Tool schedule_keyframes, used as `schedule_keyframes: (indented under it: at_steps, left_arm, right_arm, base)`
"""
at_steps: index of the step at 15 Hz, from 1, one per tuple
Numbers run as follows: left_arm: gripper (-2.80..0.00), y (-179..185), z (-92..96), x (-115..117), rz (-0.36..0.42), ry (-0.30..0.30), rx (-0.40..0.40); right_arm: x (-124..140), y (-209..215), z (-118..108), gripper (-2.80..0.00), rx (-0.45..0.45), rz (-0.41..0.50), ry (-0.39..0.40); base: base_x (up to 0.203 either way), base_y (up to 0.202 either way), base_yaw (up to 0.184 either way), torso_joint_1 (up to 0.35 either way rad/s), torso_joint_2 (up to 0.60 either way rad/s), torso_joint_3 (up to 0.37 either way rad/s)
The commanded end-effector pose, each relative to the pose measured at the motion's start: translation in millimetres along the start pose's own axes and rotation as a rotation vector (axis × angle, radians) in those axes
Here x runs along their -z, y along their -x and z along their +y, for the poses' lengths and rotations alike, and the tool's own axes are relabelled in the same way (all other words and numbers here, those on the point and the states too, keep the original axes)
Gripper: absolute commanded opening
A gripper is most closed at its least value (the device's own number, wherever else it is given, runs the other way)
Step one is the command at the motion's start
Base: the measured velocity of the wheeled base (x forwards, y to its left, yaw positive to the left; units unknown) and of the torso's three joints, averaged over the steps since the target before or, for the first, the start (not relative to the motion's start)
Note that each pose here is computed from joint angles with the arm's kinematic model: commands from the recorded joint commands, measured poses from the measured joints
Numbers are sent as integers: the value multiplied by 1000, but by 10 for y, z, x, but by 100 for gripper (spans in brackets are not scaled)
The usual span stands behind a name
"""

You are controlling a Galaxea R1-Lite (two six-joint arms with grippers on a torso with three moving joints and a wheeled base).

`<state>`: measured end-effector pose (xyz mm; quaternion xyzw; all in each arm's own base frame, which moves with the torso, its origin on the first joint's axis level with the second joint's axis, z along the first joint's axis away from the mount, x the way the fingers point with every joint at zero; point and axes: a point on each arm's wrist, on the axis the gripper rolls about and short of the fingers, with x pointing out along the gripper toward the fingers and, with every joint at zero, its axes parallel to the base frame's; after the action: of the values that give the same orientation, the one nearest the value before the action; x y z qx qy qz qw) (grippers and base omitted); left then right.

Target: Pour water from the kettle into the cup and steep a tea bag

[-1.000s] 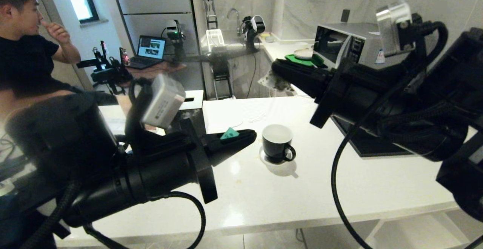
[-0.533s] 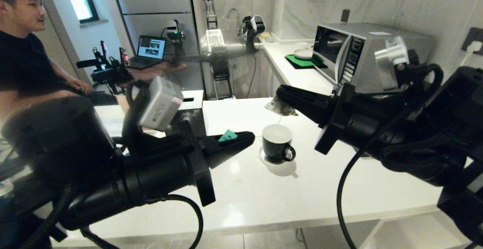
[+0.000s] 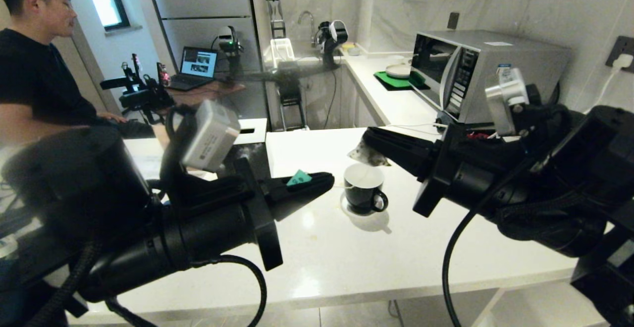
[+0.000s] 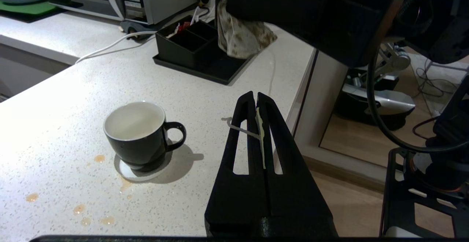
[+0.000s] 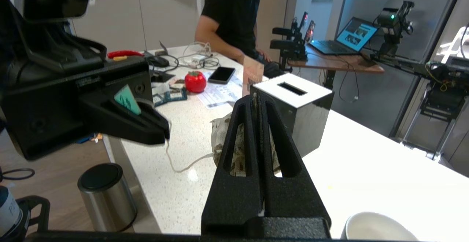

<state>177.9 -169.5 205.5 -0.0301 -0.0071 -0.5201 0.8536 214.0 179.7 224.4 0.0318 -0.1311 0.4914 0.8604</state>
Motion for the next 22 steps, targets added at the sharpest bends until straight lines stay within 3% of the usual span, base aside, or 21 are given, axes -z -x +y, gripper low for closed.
schedule_keyframes:
  at_steps: [1,8,22]
  left_arm:
    - [-280,-4,1,-2,-4,-1,2]
    - [-280,-24,12,-15,-8,-2,1]
    - [-280,-181,147,-131,-60,-22,-35]
  right_arm:
    - [31,15,11,-280,-4,7,-2]
    - [186,106,43,-280,-11,5,-20]
    - [210,81,39,-280,-37,10,-22]
  base:
    - [0,0,0,0,0,0]
    - [0,0,0,0,0,0]
    - [0,0,0,0,0,0]
